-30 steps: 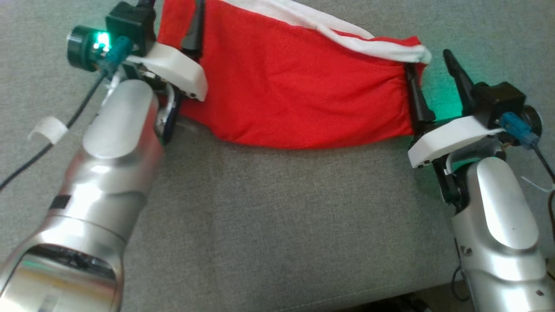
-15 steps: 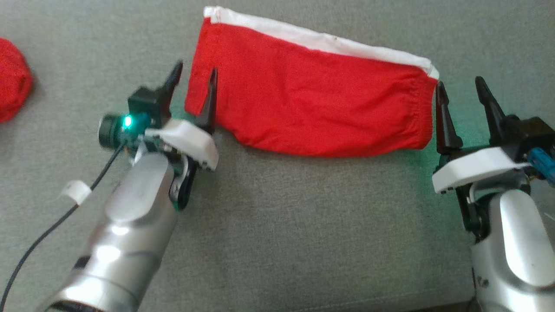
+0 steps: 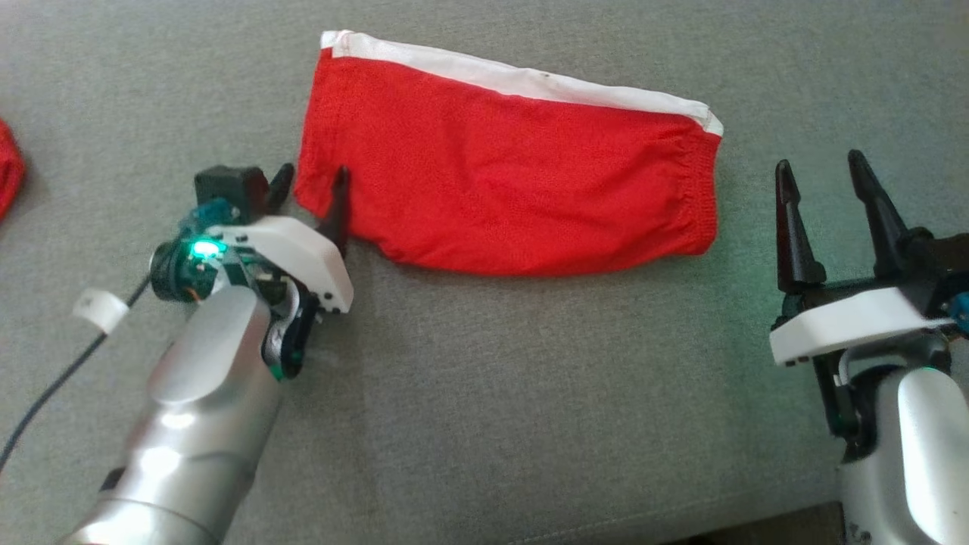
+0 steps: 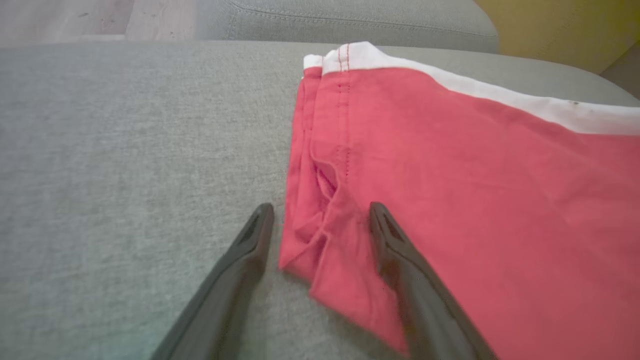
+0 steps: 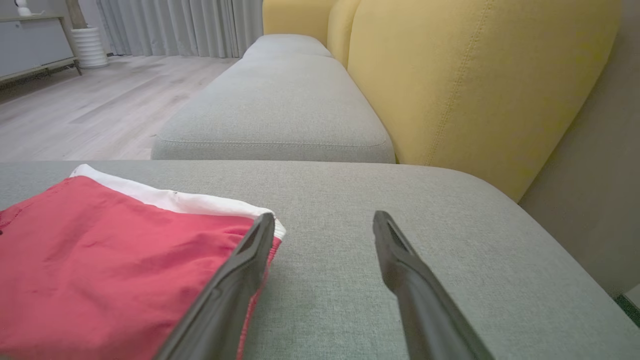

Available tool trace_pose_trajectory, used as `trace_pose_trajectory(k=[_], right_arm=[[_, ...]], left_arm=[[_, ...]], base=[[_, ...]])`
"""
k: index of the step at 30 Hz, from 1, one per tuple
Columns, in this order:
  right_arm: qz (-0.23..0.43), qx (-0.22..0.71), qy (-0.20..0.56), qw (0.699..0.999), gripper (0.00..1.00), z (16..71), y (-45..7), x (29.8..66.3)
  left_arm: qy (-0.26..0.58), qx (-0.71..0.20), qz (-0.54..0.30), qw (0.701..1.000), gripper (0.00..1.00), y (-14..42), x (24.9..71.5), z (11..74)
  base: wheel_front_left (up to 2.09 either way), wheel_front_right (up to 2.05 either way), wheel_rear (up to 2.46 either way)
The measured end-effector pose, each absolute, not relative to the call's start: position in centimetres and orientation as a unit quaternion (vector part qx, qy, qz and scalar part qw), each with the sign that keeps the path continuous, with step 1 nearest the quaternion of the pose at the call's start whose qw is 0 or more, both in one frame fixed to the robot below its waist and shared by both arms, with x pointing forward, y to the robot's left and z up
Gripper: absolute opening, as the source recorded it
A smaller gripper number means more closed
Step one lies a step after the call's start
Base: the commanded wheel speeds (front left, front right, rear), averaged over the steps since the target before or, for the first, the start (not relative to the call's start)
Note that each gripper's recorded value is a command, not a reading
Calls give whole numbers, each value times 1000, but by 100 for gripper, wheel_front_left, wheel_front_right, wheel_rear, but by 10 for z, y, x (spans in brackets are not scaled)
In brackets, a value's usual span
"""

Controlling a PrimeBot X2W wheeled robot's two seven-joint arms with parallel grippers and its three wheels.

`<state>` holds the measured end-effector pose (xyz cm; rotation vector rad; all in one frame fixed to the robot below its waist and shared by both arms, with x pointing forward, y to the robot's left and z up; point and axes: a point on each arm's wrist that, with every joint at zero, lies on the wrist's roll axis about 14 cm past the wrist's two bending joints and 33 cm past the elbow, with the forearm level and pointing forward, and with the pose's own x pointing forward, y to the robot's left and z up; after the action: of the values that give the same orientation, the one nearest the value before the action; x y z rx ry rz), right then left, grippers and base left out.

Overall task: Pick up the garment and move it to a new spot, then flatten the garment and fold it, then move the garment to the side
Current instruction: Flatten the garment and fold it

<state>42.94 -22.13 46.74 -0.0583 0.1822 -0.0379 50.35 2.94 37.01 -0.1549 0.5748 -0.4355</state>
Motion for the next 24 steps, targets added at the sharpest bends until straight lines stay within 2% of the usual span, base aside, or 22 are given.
trace_pose_trajectory(k=[1, 3, 4, 9, 17, 24], right_arm=[[-21, -28, 91, 995, 100, 468, -223, 429], [-26, -28, 90, 995, 100, 469, -226, 427], [-28, -28, 89, 995, 100, 470, -227, 427], [-36, -23, 88, 995, 100, 472, -232, 419], [-42, -14, 76, 996, 100, 482, -234, 411], [-31, -5, 93, 995, 100, 474, -225, 400]], left_arm=[[285, -77, -215, 931, 85, 28, 505, 370], [289, -76, -221, 928, 26, 24, 506, 370], [292, -74, -222, 927, 0, 24, 505, 370], [291, -72, -229, 926, 0, 21, 499, 377], [237, -99, -205, 944, 0, 37, 472, 406], [214, -135, -154, 955, 0, 65, 421, 412]], base=[[0, 0, 0], [0, 0, 0], [0, 0, 0], [0, 0, 0], [0, 0, 0], [0, 0, 0]])
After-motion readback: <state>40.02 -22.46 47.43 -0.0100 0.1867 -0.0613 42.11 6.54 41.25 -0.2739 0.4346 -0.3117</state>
